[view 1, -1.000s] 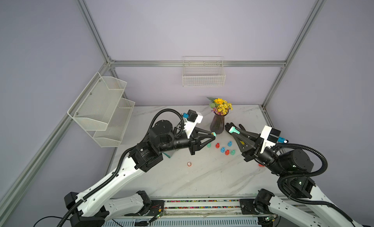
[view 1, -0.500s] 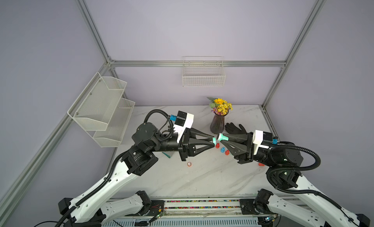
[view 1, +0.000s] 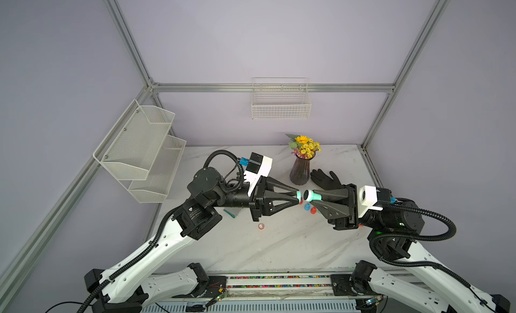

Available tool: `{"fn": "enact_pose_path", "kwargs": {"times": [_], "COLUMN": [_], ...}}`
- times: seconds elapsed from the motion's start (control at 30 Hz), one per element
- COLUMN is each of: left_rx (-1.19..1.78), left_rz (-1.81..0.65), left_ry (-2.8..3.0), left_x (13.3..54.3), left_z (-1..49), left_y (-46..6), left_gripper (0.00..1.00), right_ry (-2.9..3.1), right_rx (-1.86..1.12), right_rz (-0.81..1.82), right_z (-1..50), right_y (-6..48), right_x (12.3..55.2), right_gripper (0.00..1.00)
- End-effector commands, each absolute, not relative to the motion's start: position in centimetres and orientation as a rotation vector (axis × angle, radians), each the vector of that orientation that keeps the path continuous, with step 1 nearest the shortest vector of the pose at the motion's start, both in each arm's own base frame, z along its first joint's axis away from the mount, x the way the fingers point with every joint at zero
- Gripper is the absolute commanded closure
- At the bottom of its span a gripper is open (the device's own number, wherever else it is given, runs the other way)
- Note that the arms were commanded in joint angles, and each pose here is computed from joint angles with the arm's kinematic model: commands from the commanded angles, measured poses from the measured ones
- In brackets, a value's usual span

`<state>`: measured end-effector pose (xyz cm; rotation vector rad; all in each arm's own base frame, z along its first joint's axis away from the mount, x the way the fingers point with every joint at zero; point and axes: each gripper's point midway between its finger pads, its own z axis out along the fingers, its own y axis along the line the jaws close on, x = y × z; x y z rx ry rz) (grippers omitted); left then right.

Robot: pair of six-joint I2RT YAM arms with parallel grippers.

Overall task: Close the stamp cap
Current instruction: Close the cover of the stamp.

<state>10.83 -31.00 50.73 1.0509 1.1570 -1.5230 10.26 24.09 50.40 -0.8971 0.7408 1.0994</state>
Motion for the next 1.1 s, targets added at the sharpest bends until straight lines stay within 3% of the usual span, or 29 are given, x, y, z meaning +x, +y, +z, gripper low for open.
{"fn": "enact_pose_path", "kwargs": {"times": [0.0,1.07], "left_rx": [1.045,1.078], "left_rz": [-1.530,-1.558], "left_ry": [1.095,1.085], "left_x": [10.5,10.4], "left_z": [52.2,52.6], "left_y": [-30.7,-31.2], "left_gripper": [0.79,0.81], "right_ry": [0.678,0.922], "right_rx": [-0.924,-1.064], "right_rz": [1.124,0.985], "right_z": [51.7,48.0], "right_y": [23.8,25.3], "right_x": [9.1,11.2], "right_gripper": [1.00,1.00]}}
